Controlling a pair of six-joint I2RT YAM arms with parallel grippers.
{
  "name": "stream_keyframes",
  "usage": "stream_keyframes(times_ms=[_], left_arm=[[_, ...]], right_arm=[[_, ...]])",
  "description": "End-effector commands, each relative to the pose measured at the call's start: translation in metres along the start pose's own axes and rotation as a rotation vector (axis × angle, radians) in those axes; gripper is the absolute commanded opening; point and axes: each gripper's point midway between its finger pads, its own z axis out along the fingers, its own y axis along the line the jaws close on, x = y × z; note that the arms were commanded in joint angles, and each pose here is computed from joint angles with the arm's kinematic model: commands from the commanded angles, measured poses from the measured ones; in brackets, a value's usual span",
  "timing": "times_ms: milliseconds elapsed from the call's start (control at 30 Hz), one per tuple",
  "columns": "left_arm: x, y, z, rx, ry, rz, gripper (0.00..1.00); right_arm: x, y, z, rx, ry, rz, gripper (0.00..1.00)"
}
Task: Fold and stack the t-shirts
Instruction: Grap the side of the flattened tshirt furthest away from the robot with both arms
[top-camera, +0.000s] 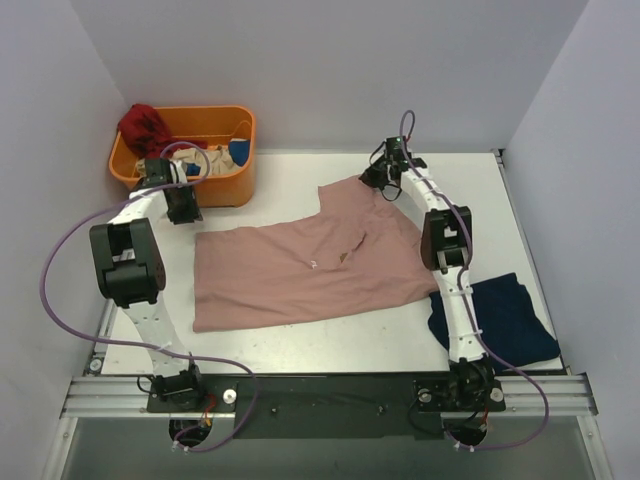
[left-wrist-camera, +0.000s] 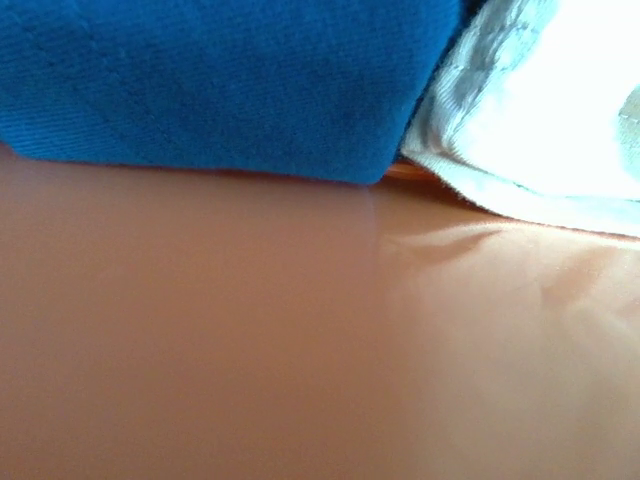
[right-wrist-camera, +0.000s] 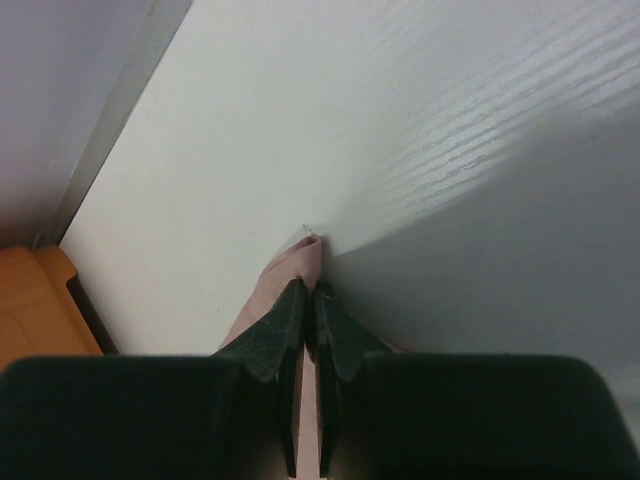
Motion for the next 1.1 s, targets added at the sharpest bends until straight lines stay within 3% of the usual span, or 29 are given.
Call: stream_keyframes(times_ms=[0,200,367,533,633,900,1067], left_arm=[[0.065,0.011,0.006,-0.005,0.237,-0.081,0.4],[0.074,0.02,-0.035,-0.01,0.229,-0.062,0.42],[0.058,0.014,-0.045,0.029,0.113,0.244,0.44],[0.045,0.019,-0.053,0.025,0.106,0.362,0.45],[0.035,0.009,-0.057,0.072,0.032,0.444,0.47],[-0.024,0.024,-0.022,-0.042,0.007,0.437,0.5],[-0.059,0.017,-0.025,-0.044,-0.067,0.419,0.52]], right_arm=[[-0.023,0.012,-0.026,-0.039,-0.015,-0.004,0.0],[-0.025,0.069,-0.071,-0.222,-0.014,-0.1,0.0],[-0.022,0.098,-0.098,-0.283,-0.04,-0.18,0.0],[-0.024,0.099,-0.102,-0.281,-0.052,-0.191,0.0],[-0.022,0.097,-0.103,-0.277,-0.049,-0.204,0.0],[-0.02,0.092,-0.11,-0.272,-0.04,-0.227,0.0],[-0.021,0.087,-0.115,-0.263,-0.042,-0.237,0.0]])
